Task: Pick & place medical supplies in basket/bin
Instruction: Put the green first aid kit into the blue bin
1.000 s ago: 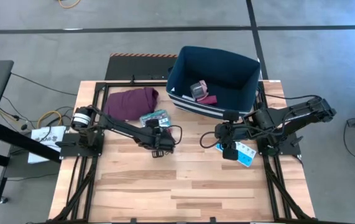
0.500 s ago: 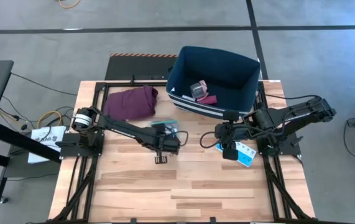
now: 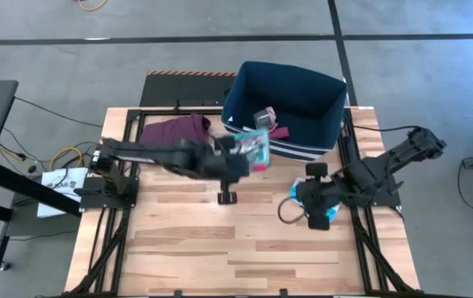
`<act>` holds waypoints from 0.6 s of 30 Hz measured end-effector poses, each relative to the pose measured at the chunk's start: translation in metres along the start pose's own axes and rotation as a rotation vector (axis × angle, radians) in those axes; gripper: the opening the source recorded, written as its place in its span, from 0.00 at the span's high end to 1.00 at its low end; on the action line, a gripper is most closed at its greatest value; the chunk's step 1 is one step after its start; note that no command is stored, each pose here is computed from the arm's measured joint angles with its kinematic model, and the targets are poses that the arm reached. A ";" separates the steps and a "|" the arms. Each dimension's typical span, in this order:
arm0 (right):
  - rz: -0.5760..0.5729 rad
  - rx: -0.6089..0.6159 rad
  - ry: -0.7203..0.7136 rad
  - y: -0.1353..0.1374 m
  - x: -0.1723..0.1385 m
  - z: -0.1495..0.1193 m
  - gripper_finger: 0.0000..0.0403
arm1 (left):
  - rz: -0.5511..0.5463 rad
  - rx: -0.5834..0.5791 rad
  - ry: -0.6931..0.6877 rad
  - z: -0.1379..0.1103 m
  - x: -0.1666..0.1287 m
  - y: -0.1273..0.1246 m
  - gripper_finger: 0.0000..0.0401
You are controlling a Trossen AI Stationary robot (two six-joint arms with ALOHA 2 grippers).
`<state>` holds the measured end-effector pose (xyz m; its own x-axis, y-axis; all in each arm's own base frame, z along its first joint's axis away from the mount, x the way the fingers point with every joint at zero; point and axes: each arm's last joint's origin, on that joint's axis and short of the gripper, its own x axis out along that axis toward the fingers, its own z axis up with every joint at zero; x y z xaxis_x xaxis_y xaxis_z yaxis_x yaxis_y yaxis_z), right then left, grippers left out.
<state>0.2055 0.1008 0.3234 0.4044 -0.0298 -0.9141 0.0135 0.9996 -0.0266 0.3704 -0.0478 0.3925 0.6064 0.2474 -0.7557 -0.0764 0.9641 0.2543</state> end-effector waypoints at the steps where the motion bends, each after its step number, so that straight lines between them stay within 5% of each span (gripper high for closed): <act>1: 0.000 -0.008 -0.004 0.004 -0.001 -0.002 0.61 | 0.009 0.009 -0.055 0.007 -0.011 0.007 1.00; 4: -0.022 -0.029 -0.027 0.013 -0.004 -0.007 0.61 | 0.056 0.044 -0.195 0.025 -0.030 0.031 1.00; 8: -0.039 -0.034 -0.051 0.021 -0.006 -0.011 0.61 | 0.129 -0.013 -0.282 0.036 -0.016 0.075 1.00; 18: -0.045 0.091 -0.080 0.028 -0.008 -0.014 0.61 | 0.051 -0.187 -0.213 0.022 0.129 0.167 1.00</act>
<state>0.1893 0.1288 0.3243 0.4734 -0.0786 -0.8774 0.1145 0.9930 -0.0271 0.4531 0.1429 0.3503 0.7492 0.2894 -0.5957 -0.2440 0.9568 0.1581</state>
